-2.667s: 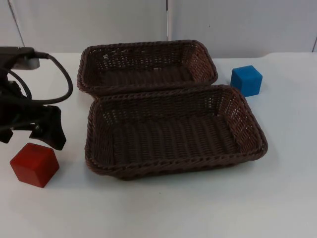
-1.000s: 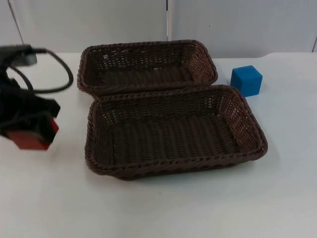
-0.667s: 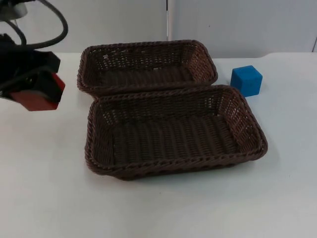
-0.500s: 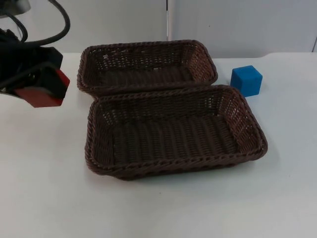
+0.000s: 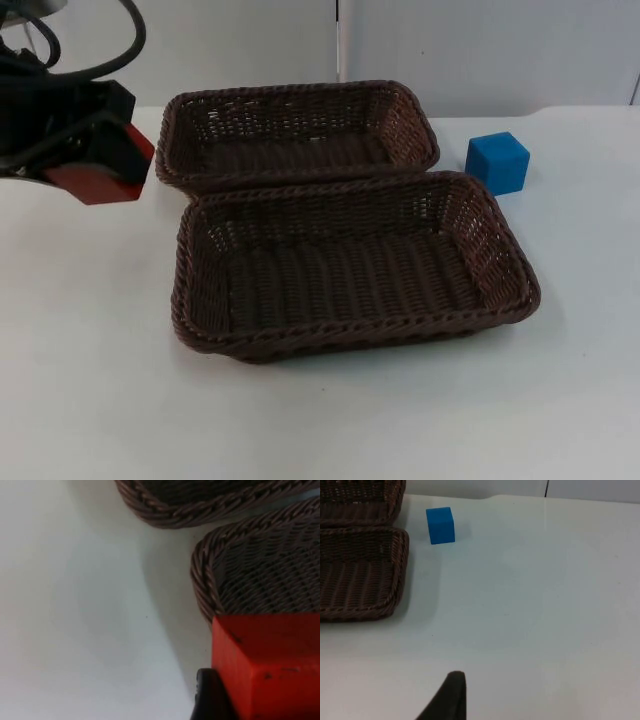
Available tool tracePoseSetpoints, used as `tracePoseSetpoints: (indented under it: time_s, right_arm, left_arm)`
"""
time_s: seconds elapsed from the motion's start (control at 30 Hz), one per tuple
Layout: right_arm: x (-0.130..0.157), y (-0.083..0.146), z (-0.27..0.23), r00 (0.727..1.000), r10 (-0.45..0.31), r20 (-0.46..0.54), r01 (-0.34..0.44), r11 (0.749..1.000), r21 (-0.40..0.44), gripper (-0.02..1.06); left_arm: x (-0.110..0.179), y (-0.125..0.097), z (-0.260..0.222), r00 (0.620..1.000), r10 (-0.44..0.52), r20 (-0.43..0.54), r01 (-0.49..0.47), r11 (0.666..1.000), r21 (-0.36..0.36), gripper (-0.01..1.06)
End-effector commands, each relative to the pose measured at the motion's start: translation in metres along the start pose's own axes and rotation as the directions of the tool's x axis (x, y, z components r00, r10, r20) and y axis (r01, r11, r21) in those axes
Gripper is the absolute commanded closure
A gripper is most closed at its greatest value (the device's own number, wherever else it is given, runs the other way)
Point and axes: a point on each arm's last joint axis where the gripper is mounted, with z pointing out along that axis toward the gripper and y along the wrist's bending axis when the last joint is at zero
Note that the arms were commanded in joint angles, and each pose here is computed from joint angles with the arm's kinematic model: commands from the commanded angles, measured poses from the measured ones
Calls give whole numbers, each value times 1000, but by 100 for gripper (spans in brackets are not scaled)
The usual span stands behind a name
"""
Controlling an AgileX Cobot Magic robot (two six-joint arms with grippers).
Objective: Pick up one cube with the left hand and place it into the upper basket. Pick up one cube with the right hand and place it into the lower basket.
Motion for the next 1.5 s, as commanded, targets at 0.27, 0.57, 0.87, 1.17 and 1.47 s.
tracePoseSetpoints:
  time_s: [0.27, 0.57, 0.87, 1.17, 1.47]
  right_arm:
    - [1, -1, 1, 1000, -7, 2, 7, 1000, 10, -1]
    - [1, -1, 1, 1000, -5, 2, 5, 1000, 10, -1]
    - [1, -1, 1, 1000, -5, 2, 5, 1000, 10, -1]
    - [1, -1, 1, 1000, -5, 2, 5, 1000, 10, -1]
    - [1, -1, 1, 1000, -5, 2, 5, 1000, 10, -1]
  left_arm:
    - [-17, -17, -4, 998, 33, 51, -35, 999, 37, 105]
    - [-38, -40, -10, 986, 125, 112, -131, 990, 48, 105]
    - [-61, -39, 1, 985, 117, 128, -126, 990, 59, 105]
    - [-86, -28, 44, 991, 128, 26, -129, 988, 79, 105]
    - [-110, -30, 90, 987, 161, -29, -160, 987, 22, 105]
